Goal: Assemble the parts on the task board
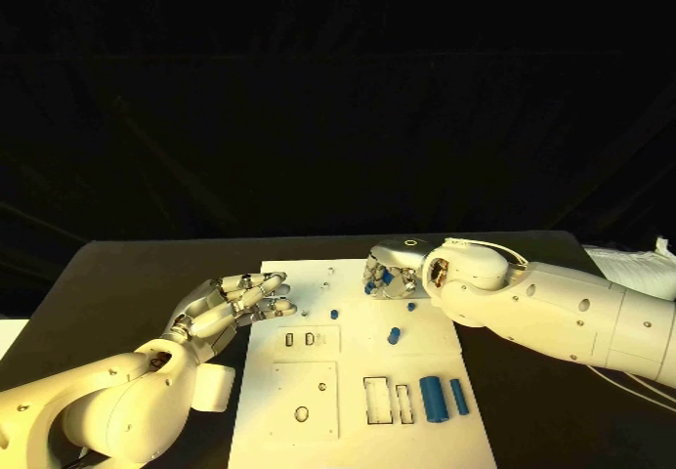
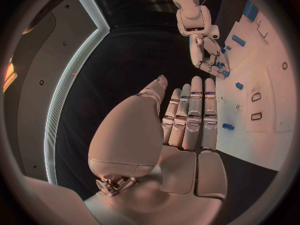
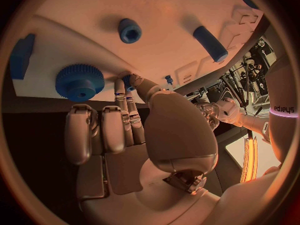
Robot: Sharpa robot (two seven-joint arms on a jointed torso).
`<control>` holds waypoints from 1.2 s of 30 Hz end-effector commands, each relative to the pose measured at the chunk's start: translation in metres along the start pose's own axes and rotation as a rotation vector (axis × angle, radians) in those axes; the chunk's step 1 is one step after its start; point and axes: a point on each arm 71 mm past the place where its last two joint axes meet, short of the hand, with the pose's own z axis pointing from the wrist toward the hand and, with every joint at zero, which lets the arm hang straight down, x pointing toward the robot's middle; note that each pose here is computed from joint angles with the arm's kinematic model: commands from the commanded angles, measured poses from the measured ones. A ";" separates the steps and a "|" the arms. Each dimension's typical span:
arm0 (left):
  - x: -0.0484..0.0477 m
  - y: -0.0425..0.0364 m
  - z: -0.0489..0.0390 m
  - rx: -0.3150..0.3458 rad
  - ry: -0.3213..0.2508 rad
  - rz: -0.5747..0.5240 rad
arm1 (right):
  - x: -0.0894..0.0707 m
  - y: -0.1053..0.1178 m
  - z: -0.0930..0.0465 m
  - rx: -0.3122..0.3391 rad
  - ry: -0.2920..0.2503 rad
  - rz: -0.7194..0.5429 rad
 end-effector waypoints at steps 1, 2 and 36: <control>0.0023 -0.0008 0.0005 0.003 0.022 -0.011 | 0.002 0.000 0.000 0.004 -0.014 -0.013; 0.0022 -0.0008 0.0005 0.003 0.021 -0.011 | 0.001 0.001 0.000 0.004 -0.029 -0.010; 0.0057 -0.0019 -0.0005 0.003 0.036 -0.017 | -0.026 0.026 0.036 0.003 -0.220 -0.019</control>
